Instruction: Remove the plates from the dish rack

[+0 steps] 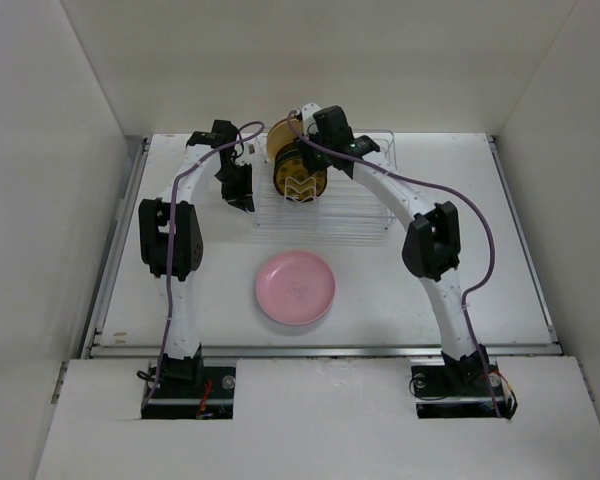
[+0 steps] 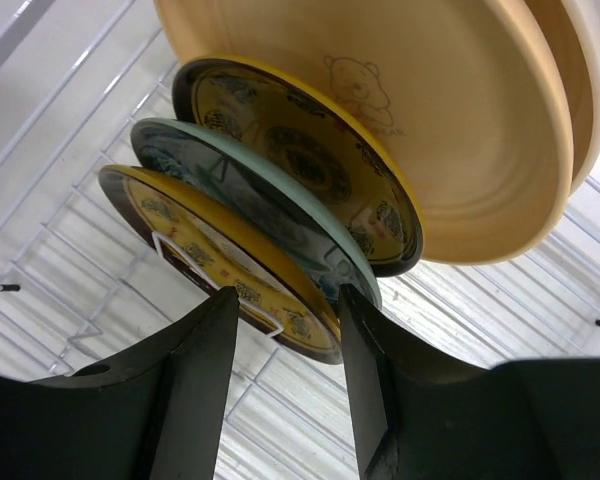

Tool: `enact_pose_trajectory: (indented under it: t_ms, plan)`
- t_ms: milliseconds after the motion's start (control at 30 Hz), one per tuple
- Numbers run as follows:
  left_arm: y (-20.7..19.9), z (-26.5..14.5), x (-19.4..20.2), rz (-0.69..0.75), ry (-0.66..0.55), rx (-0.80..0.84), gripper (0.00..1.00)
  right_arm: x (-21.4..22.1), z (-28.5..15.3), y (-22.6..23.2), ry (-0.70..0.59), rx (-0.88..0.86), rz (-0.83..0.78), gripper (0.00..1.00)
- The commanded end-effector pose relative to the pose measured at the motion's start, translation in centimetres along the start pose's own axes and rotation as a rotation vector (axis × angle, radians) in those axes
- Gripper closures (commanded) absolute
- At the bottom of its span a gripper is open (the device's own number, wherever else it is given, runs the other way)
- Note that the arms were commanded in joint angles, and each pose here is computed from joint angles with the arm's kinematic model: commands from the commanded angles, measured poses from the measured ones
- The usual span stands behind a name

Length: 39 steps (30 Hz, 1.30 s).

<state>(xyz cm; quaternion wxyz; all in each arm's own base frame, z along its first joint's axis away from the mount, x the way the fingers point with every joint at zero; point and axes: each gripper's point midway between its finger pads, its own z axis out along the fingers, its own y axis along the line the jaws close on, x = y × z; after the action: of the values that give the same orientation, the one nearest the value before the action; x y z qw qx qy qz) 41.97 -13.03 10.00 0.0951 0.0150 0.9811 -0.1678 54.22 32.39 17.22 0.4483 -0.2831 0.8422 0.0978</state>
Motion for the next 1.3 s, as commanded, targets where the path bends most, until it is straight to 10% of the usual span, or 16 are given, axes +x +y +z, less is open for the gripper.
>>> enact_pose_trajectory:
  t_ms: [0,267,767,1267]
  plan:
    - [-1.1,0.5,0.3,-0.044,0.03,0.057,1.0,-2.4,0.1,-0.1,-0.082,-0.005,0.004,0.49]
    - [-1.0,0.8,0.4,-0.047,0.038,0.055,1.0,-0.9,1.5,0.0,-0.052,-0.035,0.009,0.52]
    - [-1.7,1.7,1.6,-0.088,0.077,0.117,1.0,-4.2,-2.4,-1.1,-0.116,0.012,0.01,0.99]
    - [-1.6,1.4,1.0,-0.09,0.055,0.1,1.0,-7.4,-13.9,-3.1,-0.182,0.137,0.017,1.0]
